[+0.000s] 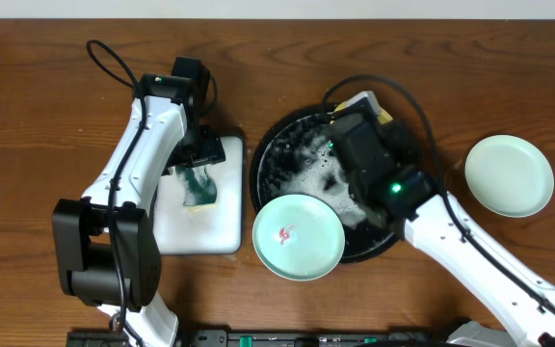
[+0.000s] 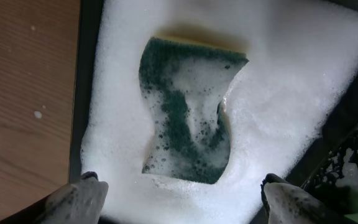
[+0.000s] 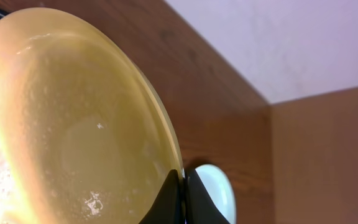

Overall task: Clean dirty plates on tray and stack at the side
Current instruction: 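Tilt the yellow plate up with the right gripper and lift it, then carry the yellow plate right and set it on the table, then grasp the pale green plate rim with the right gripper and center it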

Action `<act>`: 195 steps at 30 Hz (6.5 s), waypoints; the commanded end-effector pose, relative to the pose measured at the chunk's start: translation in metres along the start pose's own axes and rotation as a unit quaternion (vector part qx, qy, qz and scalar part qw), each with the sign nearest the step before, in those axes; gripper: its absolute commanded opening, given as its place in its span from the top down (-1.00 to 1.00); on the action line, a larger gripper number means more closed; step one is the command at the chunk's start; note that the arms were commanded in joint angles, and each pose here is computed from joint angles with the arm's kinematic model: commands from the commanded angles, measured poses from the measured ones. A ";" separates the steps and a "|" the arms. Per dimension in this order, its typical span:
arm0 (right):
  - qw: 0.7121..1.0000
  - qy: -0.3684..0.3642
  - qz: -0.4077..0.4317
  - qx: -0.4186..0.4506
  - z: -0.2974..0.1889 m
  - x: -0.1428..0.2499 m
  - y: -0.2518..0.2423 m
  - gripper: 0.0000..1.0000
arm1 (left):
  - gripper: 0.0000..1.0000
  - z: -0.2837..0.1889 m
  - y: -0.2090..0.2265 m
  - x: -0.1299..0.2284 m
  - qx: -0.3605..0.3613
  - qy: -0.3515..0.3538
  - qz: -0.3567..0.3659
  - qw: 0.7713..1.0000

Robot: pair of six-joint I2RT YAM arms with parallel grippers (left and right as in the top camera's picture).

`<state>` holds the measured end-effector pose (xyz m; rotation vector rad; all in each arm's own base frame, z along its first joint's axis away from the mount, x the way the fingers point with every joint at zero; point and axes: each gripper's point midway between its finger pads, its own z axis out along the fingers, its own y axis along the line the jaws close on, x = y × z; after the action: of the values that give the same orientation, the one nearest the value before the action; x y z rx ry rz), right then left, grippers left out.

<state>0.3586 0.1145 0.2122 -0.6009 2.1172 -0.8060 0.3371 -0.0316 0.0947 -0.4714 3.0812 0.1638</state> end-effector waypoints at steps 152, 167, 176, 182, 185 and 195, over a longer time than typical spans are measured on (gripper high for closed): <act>0.693 0.308 0.650 -0.047 0.120 0.314 -0.137 0.98 | -0.69 0.001 0.001 0.000 -0.001 0.002 0.002 1.000; 0.757 0.120 0.598 -0.236 0.085 0.175 -0.134 0.11 | -0.69 0.001 0.001 0.000 -0.001 0.002 0.002 1.000; 0.801 0.148 0.378 -0.441 -0.003 0.079 0.013 -0.08 | -0.70 0.001 0.001 0.000 -0.001 0.002 0.002 1.000; 0.826 0.244 0.203 -0.466 -0.037 0.108 0.112 -0.12 | -0.69 0.001 0.001 0.000 -0.001 0.002 0.002 1.000; 0.816 0.272 0.140 -0.490 -0.052 0.125 0.156 -0.10 | -0.69 0.001 0.001 0.000 -0.001 0.002 0.002 1.000; 0.798 0.334 0.146 -0.480 -0.035 0.152 0.211 0.51 | -0.69 0.001 0.001 0.000 -0.001 0.002 0.002 1.000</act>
<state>0.2107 0.1805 0.0125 -0.5763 3.1056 0.4325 0.3370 -0.0317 0.0946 -0.4715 3.0817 0.1635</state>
